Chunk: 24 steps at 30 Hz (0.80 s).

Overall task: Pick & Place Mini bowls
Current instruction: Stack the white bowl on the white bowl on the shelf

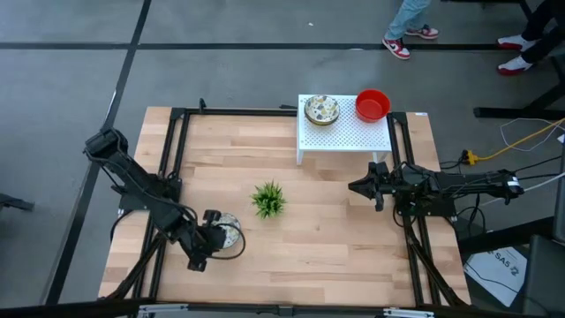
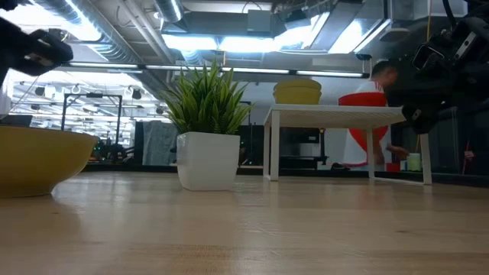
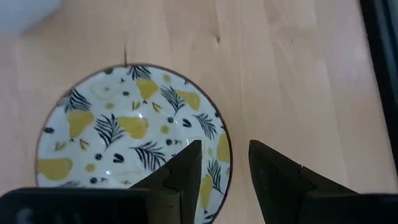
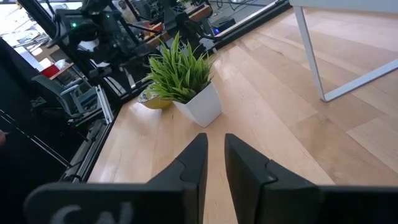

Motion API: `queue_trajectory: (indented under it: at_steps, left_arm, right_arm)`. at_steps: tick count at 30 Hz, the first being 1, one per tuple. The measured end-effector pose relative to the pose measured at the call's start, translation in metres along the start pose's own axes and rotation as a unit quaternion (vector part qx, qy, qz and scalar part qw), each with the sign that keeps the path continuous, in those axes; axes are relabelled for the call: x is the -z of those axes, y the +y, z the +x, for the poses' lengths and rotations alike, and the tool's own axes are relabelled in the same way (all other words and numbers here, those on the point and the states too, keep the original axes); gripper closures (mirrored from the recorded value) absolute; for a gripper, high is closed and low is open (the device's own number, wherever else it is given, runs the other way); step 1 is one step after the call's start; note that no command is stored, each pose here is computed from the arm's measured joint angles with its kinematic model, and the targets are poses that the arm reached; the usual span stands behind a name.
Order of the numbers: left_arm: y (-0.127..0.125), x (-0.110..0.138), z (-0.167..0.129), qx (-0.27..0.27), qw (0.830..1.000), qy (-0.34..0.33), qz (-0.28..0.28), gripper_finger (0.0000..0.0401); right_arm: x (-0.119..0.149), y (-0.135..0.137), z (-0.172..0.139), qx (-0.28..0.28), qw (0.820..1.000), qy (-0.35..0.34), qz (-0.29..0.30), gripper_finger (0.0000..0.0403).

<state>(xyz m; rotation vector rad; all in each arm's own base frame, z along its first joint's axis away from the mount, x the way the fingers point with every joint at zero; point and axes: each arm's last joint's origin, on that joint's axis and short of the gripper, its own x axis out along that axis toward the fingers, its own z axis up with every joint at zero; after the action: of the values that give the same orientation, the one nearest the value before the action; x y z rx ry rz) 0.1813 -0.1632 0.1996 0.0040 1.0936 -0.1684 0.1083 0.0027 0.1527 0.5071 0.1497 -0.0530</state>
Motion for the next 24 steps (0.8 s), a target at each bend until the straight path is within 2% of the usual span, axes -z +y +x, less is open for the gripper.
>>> queue_trajectory:
  at_steps: [5,10,15,24]
  left_arm:
    - [-0.004,-0.007,0.004,-0.018,0.999,-0.012,-0.036,0.0274]
    - [-0.005,-0.010,0.002,-0.033,0.998,-0.027,-0.039,0.0274]
    - [-0.005,-0.010,0.002,-0.028,0.999,-0.021,-0.003,0.0274]
    - [-0.011,-0.005,0.014,-0.021,1.000,0.011,0.017,0.0274]
  right_arm:
    - [0.000,0.000,0.000,0.000,1.000,0.000,0.000,0.0347]
    - [0.000,0.000,0.000,0.000,1.000,0.000,0.000,0.0347]
    - [0.000,0.000,0.000,0.000,1.000,0.000,0.000,0.0347]
    - [0.000,0.000,0.000,0.000,1.000,0.000,0.000,0.0347]
